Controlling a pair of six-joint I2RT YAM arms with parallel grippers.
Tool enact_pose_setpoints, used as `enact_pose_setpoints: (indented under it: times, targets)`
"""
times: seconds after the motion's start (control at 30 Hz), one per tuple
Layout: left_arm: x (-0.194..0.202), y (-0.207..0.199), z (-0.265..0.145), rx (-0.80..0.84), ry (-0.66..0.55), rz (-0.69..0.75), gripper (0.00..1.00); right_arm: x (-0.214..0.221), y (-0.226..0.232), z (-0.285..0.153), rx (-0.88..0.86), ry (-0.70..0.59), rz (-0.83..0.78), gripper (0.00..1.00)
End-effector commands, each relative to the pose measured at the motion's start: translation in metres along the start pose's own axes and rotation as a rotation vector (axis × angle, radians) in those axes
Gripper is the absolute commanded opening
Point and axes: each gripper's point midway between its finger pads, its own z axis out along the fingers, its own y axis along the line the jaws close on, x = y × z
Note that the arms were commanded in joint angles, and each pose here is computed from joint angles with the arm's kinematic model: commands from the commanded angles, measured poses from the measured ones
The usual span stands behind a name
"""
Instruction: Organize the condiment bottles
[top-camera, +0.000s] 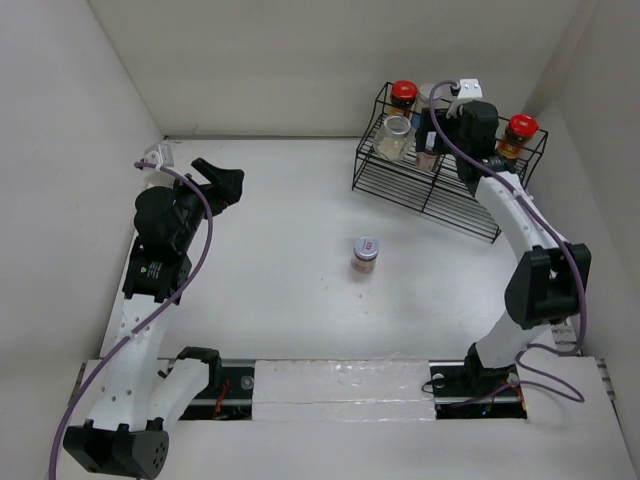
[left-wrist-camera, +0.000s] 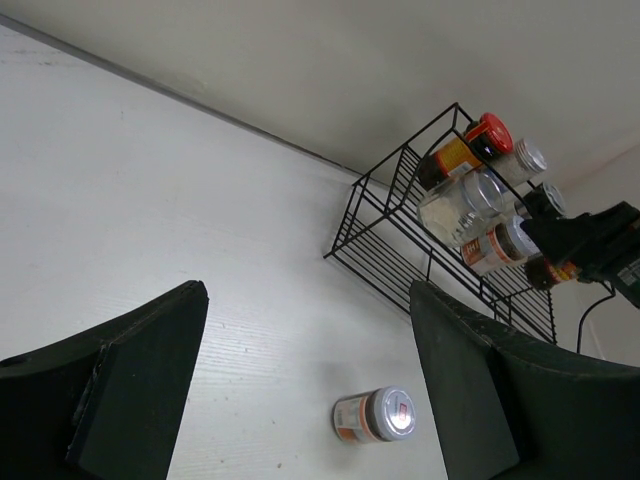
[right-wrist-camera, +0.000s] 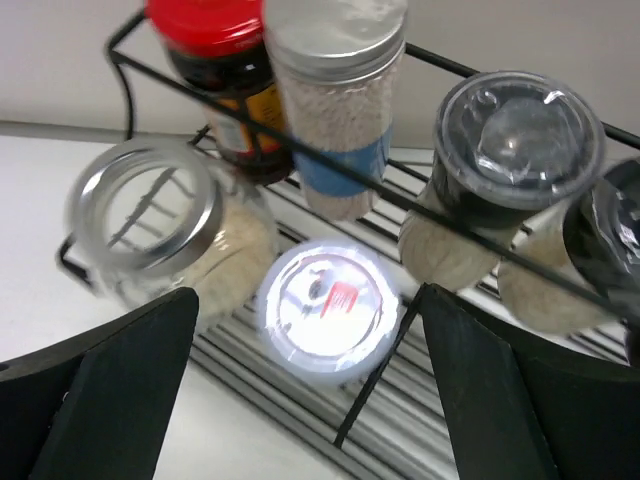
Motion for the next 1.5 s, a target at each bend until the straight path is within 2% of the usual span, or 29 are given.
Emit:
enact_pose_setpoints:
  times: [0.0, 0.07, 0.1, 0.17, 0.2, 0.23, 0.3, 0.33, 0.37, 0.43, 0.47, 0.57, 0.7, 0.8, 0.9, 0.93, 1.1, 1.13, 1.17, 1.23, 1.37, 1.4, 1.47]
  targets:
    - [-0.012, -0.013, 0.0, 0.055, -0.041, 0.019, 0.78, -0.062, 0.023, -0.053, 0.028, -0.195, -0.023, 0.99]
    - [-0.012, -0.013, 0.0, 0.055, -0.041, 0.019, 0.78, -0.051, 0.054, -0.067, -0.012, -0.2, -0.021, 0.91]
    - [-0.009, -0.011, 0.003, 0.049, -0.033, 0.018, 0.78, -0.026, 0.067, -0.067, -0.042, -0.181, -0.01, 0.66]
    - [-0.009, -0.011, 0.003, 0.049, -0.033, 0.018, 0.78, -0.011, 0.101, -0.081, -0.146, -0.2, 0.026, 0.29]
    - [-0.009, -0.011, 0.003, 0.049, -0.033, 0.018, 0.78, 0.003, 0.13, -0.087, -0.212, -0.191, 0.025, 0.19]
    - [-0.009, -0.011, 0.003, 0.049, -0.033, 0.018, 0.78, 0.032, 0.14, -0.086, -0.228, -0.141, 0.03, 0.16]
    - [-0.009, -0.011, 0.003, 0.049, -0.033, 0.018, 0.78, 0.062, 0.168, -0.097, -0.293, -0.081, 0.002, 0.32]
    - [-0.009, -0.011, 0.003, 0.049, -0.033, 0.018, 0.78, 0.091, 0.171, -0.102, -0.309, -0.014, -0.019, 0.63]
    - [-0.009, -0.011, 0.003, 0.049, -0.033, 0.018, 0.78, 0.105, 0.174, -0.108, -0.318, 0.023, -0.023, 0.77]
    - [-0.009, -0.011, 0.003, 0.049, -0.033, 0.018, 0.78, 0.135, 0.182, -0.12, -0.353, 0.098, -0.052, 0.96]
    - [-0.009, -0.011, 0.003, 0.049, -0.033, 0.018, 0.78, 0.157, 0.175, -0.126, -0.343, 0.15, -0.055, 1.0]
    - [-0.009, -0.012, 0.003, 0.052, -0.03, 0.018, 0.78, 0.186, 0.175, -0.136, -0.36, 0.224, -0.047, 1.0]
    - [-0.009, -0.012, 0.003, 0.052, -0.03, 0.018, 0.78, 0.213, 0.178, -0.127, -0.348, 0.319, -0.075, 1.0]
    - [-0.009, -0.012, 0.003, 0.052, -0.03, 0.018, 0.78, 0.221, 0.19, -0.119, -0.352, 0.338, -0.094, 0.98]
    - [-0.009, -0.012, 0.003, 0.052, -0.03, 0.018, 0.78, 0.221, 0.195, -0.116, -0.328, 0.326, -0.128, 0.91]
    - [-0.01, -0.01, 0.003, 0.045, -0.035, 0.018, 0.78, 0.22, 0.196, -0.114, -0.329, 0.324, -0.137, 0.81]
    - [-0.012, -0.012, 0.0, 0.05, -0.043, 0.019, 0.78, 0.222, 0.197, -0.11, -0.309, 0.326, -0.147, 0.59]
    - [-0.012, -0.012, 0.0, 0.05, -0.043, 0.019, 0.78, 0.217, 0.196, -0.111, -0.301, 0.314, -0.135, 0.58]
    - [-0.01, -0.01, 0.003, 0.044, -0.034, 0.018, 0.78, 0.211, 0.195, -0.112, -0.296, 0.297, -0.131, 0.51]
    - [-0.008, -0.012, 0.003, 0.052, -0.028, 0.018, 0.78, 0.194, 0.192, -0.112, -0.275, 0.252, -0.13, 0.49]
    - [-0.009, -0.01, 0.003, 0.045, -0.033, 0.018, 0.78, 0.113, 0.163, -0.116, -0.195, 0.079, -0.075, 0.49]
    - [-0.009, -0.01, 0.003, 0.045, -0.033, 0.018, 0.78, 0.077, 0.156, -0.121, -0.188, 0.003, -0.05, 0.49]
    - [-0.008, -0.012, 0.003, 0.056, -0.025, 0.018, 0.78, 0.044, 0.133, -0.12, -0.152, -0.061, -0.022, 0.49]
